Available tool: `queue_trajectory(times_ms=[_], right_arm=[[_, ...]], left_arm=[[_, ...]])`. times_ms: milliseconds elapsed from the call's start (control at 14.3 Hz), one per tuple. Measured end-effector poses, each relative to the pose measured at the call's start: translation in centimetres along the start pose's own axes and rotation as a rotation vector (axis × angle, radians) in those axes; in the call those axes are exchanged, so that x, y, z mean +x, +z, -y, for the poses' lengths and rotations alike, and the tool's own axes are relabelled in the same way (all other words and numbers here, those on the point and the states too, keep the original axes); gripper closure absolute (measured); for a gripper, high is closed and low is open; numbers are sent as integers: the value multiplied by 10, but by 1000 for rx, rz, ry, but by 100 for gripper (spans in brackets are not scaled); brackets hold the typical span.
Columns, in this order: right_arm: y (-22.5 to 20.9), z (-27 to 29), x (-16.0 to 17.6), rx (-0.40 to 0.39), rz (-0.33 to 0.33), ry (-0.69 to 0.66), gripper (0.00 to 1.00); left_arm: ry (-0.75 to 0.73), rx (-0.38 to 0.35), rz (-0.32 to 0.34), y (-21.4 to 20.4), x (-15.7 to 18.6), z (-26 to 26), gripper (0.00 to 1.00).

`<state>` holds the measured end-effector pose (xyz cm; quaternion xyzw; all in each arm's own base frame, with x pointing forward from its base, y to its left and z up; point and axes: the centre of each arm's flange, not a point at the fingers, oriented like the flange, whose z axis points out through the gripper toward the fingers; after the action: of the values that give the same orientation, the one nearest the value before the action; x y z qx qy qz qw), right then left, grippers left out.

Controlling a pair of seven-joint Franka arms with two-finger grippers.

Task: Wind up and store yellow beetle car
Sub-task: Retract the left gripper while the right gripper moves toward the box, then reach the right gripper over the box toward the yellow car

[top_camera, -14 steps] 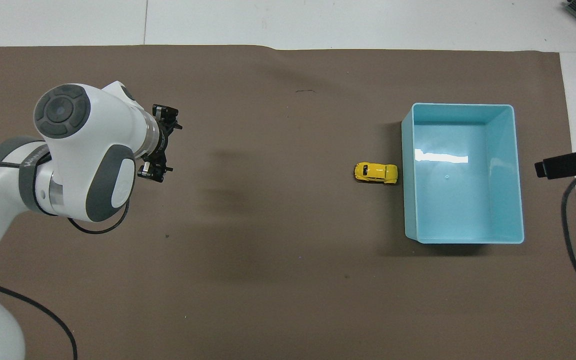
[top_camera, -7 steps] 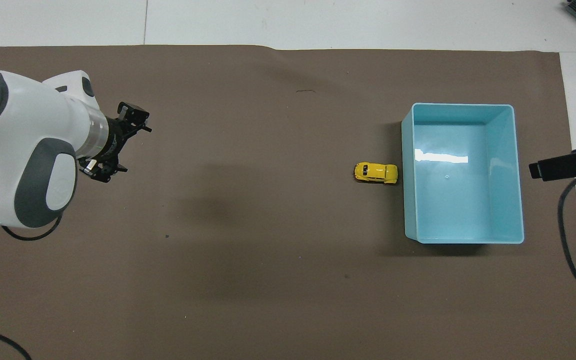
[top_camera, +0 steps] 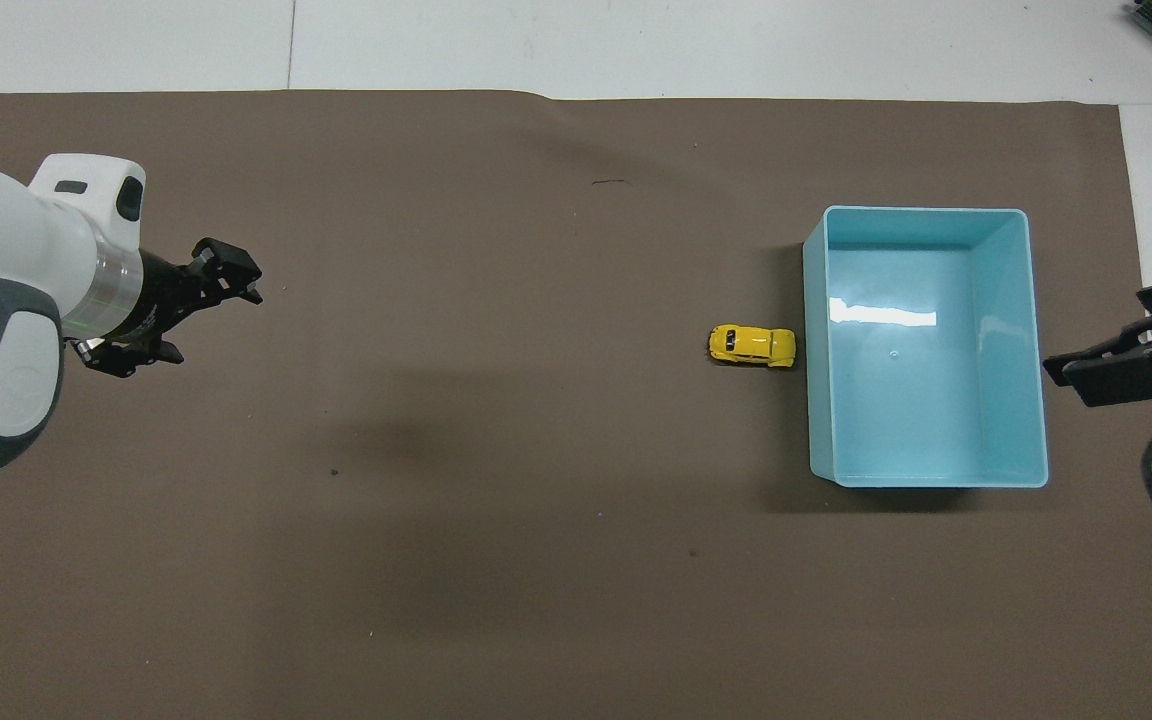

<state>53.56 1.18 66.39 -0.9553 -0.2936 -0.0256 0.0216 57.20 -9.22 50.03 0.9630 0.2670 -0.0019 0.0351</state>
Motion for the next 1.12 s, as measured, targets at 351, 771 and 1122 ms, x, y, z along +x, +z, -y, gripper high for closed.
queue_trajectory(times_ms=[351, 771, 1122], right_arm=[[17, 19, 16, 1, 1, -253, 0], [65, 28, 46, 34, 32, -555, 0], [105, 40, 73, 59, 52, -691, 0]], left_arm=[[263, 18, 36, -25, 7, 41, 0], [527, 36, 37, -61, 4, 68, 0], [576, 71, 31, -112, -9, 63, 0]])
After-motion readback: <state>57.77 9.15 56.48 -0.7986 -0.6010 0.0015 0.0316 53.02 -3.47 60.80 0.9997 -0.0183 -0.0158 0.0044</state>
